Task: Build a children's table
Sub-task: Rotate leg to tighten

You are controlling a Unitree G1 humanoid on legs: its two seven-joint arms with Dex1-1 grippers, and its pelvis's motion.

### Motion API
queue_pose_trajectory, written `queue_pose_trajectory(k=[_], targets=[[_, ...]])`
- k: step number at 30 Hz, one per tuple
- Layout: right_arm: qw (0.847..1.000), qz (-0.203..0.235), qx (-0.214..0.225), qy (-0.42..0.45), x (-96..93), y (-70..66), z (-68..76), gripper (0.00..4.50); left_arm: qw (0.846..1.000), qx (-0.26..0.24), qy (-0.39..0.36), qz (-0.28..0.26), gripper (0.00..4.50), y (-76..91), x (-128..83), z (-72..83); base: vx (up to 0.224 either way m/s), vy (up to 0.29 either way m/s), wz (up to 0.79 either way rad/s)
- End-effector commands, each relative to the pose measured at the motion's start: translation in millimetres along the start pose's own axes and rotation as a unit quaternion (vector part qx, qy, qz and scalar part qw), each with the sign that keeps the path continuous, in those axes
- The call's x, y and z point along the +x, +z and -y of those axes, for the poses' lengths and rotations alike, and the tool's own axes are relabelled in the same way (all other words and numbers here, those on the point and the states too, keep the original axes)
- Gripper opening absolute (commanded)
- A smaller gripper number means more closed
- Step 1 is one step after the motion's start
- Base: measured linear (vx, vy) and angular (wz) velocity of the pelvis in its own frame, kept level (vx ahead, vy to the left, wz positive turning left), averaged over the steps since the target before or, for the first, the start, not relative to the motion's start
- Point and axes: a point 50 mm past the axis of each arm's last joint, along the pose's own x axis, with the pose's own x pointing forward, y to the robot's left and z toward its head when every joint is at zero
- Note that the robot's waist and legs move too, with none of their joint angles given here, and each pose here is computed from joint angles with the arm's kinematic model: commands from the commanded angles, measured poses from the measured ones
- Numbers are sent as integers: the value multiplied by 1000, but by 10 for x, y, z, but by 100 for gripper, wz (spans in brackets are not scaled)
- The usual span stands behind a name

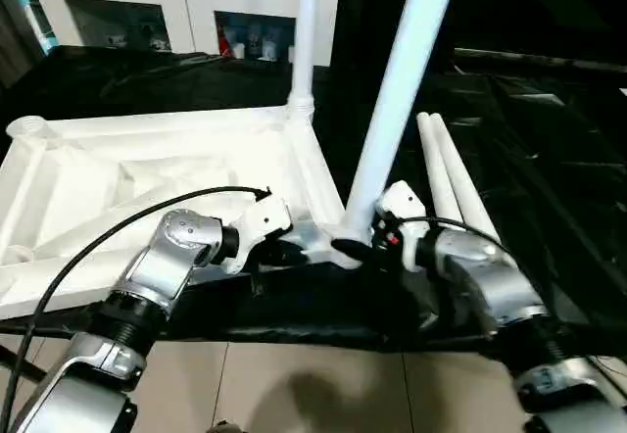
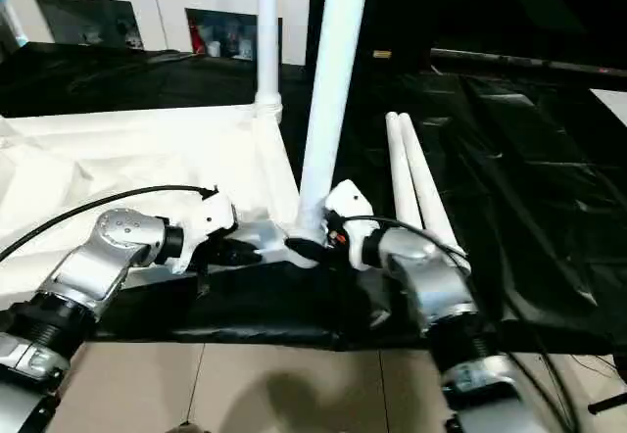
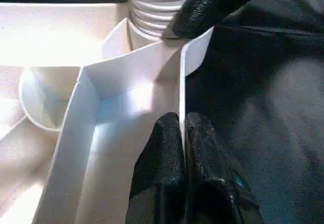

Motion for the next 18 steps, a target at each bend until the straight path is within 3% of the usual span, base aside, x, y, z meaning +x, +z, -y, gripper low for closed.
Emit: queue_pose_trajectory(k=[1, 2, 4, 5, 7, 10, 13, 15, 18], targets=[[996, -28, 43, -76, 28, -144, 78, 275, 999, -24, 18, 24, 0, 60, 176, 32, 0, 0, 0], [984, -30, 83, -152, 102, -195, 123, 275, 997, -42, 68, 20, 0, 94, 277, -25, 0, 0, 0], [974, -28, 112, -193, 147, -217, 138, 275, 993, -53, 101, 18, 0, 119, 341, -58, 0, 0, 0], [961, -25, 143, -236, 213, -231, 142, 275, 989, -65, 129, 13, 0, 157, 428, -72, 0, 0, 0], [950, -22, 162, -265, 306, -222, 114, 275, 985, -83, 152, 13, 0, 214, 527, -69, 0, 0, 0], [952, -22, 147, -269, 382, -187, 73, 275, 984, -83, 159, 11, 0, 251, 582, -57, 0, 0, 0], [963, -3, 125, -239, 549, -59, -53, 275, 984, -78, 162, 14, 0, 311, 635, -37, 0, 0, 0], [967, 16, 131, -220, 579, -5, -78, 331, 984, -76, 163, 15, 0, 295, 610, -52, 0, 0, 0], [969, 36, 125, -211, 587, 68, -58, 351, 984, -69, 164, 13, 0, 253, 562, -80, 0, 0, 0]])
